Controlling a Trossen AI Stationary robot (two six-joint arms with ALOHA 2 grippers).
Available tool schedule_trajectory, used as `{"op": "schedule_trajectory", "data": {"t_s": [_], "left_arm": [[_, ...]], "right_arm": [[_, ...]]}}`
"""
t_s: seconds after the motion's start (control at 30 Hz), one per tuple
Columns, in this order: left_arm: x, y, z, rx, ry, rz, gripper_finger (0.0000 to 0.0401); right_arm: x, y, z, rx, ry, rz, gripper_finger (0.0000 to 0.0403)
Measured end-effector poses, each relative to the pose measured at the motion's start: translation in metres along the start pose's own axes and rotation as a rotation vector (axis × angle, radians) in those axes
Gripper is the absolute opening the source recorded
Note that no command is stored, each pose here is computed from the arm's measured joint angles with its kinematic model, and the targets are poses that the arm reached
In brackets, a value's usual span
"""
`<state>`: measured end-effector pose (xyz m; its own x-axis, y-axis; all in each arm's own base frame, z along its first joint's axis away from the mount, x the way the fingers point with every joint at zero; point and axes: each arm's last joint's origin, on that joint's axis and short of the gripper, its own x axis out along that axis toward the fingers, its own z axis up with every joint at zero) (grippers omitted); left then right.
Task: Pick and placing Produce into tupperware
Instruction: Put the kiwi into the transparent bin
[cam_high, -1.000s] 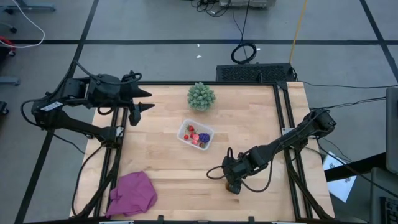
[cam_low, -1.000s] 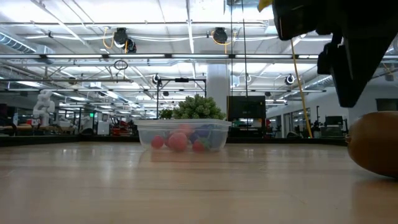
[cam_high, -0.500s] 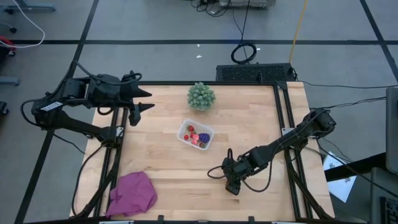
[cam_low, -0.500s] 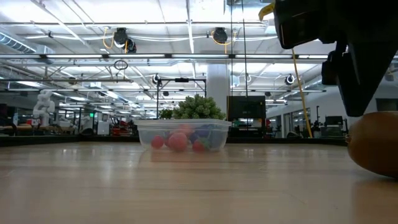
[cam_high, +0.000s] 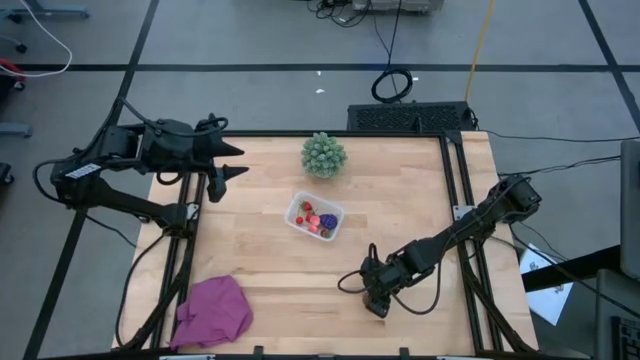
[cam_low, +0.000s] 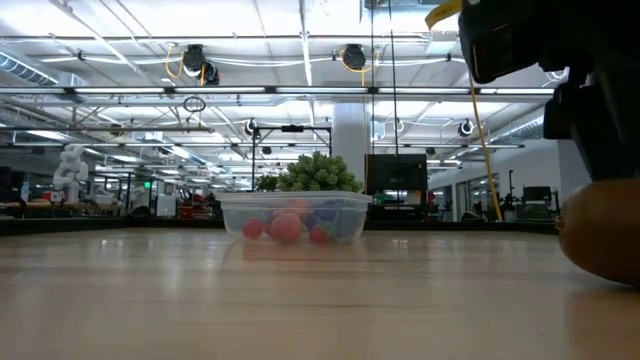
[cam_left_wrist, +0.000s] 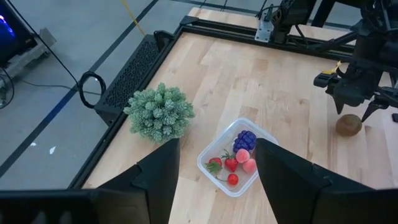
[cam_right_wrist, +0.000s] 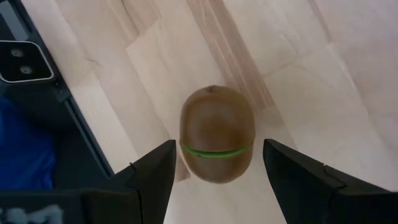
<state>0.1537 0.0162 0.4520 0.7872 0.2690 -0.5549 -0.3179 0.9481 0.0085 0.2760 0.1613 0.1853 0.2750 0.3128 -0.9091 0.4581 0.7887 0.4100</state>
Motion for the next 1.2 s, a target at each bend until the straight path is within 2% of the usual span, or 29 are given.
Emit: {"op": "schedule_trajectory", "data": {"t_s": [0.4,0.83,1.2], "left_arm": [[0.0,0.0,0.0,0.0,0.0,0.0,0.0214],[0.0,0.0,0.0,0.002,-0.001,0.0,0.0214],[0.0,0.0,0.0,-0.002,-0.001,0.0,0.0214]], "right_arm": [[0.005,-0.002,-0.001,0.014,-0.002,0.007,0.0231],[0.03,-0.002,0.001,0.004,0.057,0.014,0.0231],[0.031,-0.002,0.001,-0.018,0.054,0.01,0.0231]]}}
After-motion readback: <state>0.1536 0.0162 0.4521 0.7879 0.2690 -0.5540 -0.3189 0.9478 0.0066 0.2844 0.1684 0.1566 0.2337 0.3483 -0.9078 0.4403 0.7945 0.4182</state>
